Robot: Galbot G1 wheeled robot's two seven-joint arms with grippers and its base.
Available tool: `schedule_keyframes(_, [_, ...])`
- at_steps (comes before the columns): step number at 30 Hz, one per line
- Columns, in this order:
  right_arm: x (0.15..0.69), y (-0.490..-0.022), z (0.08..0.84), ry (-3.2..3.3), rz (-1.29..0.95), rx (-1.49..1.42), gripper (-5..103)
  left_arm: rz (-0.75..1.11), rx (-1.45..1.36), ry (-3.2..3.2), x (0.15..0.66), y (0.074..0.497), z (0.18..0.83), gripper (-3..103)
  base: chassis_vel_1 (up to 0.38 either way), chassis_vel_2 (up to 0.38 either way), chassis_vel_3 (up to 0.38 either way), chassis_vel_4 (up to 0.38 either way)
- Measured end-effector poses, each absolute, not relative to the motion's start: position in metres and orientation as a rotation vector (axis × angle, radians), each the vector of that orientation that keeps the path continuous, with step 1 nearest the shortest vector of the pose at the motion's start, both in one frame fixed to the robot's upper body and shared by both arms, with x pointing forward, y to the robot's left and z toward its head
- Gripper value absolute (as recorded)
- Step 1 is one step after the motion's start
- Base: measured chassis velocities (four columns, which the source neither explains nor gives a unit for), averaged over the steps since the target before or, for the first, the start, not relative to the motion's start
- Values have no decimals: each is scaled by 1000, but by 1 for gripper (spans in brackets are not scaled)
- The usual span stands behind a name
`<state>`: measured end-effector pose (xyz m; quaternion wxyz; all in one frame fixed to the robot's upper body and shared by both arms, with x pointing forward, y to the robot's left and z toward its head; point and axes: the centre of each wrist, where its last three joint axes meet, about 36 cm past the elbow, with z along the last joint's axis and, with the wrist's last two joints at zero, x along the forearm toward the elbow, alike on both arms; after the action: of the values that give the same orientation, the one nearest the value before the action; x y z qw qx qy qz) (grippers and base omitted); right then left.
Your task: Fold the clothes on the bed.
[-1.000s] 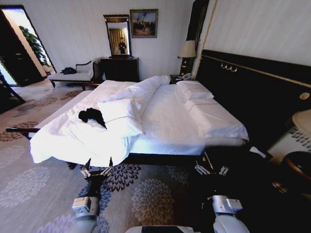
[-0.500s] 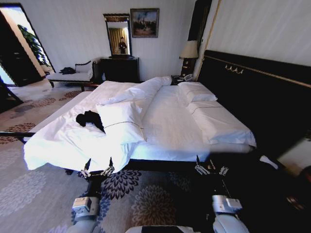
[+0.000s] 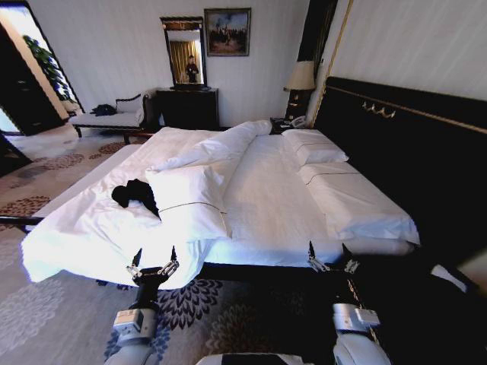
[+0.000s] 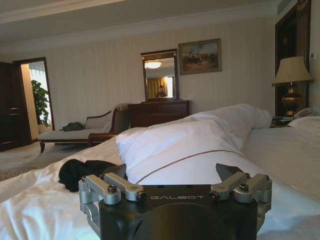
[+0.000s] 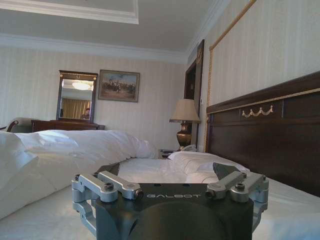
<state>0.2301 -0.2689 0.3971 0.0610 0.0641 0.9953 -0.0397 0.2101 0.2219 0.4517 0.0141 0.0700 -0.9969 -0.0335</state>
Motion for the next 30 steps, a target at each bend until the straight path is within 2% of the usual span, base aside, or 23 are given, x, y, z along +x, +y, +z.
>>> schedule_keyframes(16, [232,-269,393,3016,-129,185,100,-106,220,-3098,211,222,449,100,-97,140,103,-130])
schedule_keyframes(30, [232,-269,393,3013,-129,181,100,-110,217,-3098,211,222,449,100,49,246,-48,-251])
